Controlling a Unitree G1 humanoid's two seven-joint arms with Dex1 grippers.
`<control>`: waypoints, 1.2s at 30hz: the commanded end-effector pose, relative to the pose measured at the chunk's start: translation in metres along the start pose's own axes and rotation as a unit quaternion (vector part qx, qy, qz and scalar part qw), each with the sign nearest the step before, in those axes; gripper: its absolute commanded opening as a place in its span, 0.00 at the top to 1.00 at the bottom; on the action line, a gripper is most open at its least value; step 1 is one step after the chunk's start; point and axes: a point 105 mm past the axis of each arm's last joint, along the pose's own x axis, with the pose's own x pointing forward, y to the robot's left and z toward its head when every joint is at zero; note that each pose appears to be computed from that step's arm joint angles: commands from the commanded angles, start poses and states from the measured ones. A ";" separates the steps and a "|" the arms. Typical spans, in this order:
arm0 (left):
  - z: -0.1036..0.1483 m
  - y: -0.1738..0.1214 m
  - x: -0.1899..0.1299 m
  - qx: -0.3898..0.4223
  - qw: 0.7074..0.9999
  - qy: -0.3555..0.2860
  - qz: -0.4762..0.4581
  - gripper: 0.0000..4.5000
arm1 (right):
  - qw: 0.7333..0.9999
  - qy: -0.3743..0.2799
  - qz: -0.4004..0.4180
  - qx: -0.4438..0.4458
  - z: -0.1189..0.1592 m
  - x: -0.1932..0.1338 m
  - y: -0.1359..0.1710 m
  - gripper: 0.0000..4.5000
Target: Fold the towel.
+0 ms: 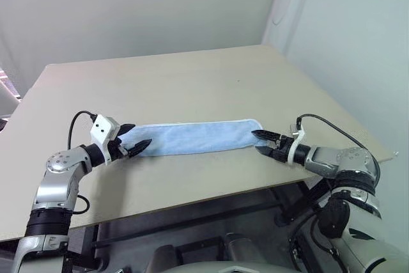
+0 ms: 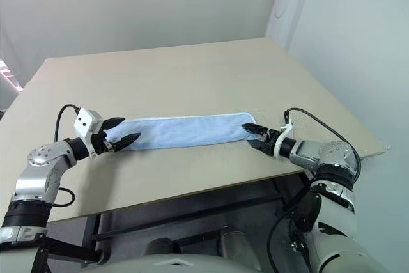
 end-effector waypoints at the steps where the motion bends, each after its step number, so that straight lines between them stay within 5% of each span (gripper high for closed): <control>1: 0.013 0.005 -0.002 0.021 1.000 -0.019 0.010 0.05 | 0.996 -0.076 -0.048 -0.023 0.035 -0.016 -0.005 0.15; 10: 0.011 0.007 -0.005 0.022 0.999 -0.014 0.018 0.05 | 0.997 -0.046 -0.037 -0.047 0.026 -0.003 0.007 0.19; 21: 0.010 0.013 -0.008 0.030 0.999 -0.008 0.030 0.05 | 0.997 -0.040 -0.043 -0.057 0.025 -0.002 0.005 1.00; 36: 0.009 0.020 -0.011 0.030 0.999 -0.004 0.039 0.05 | 0.987 -0.099 -0.064 -0.111 0.073 -0.092 0.003 1.00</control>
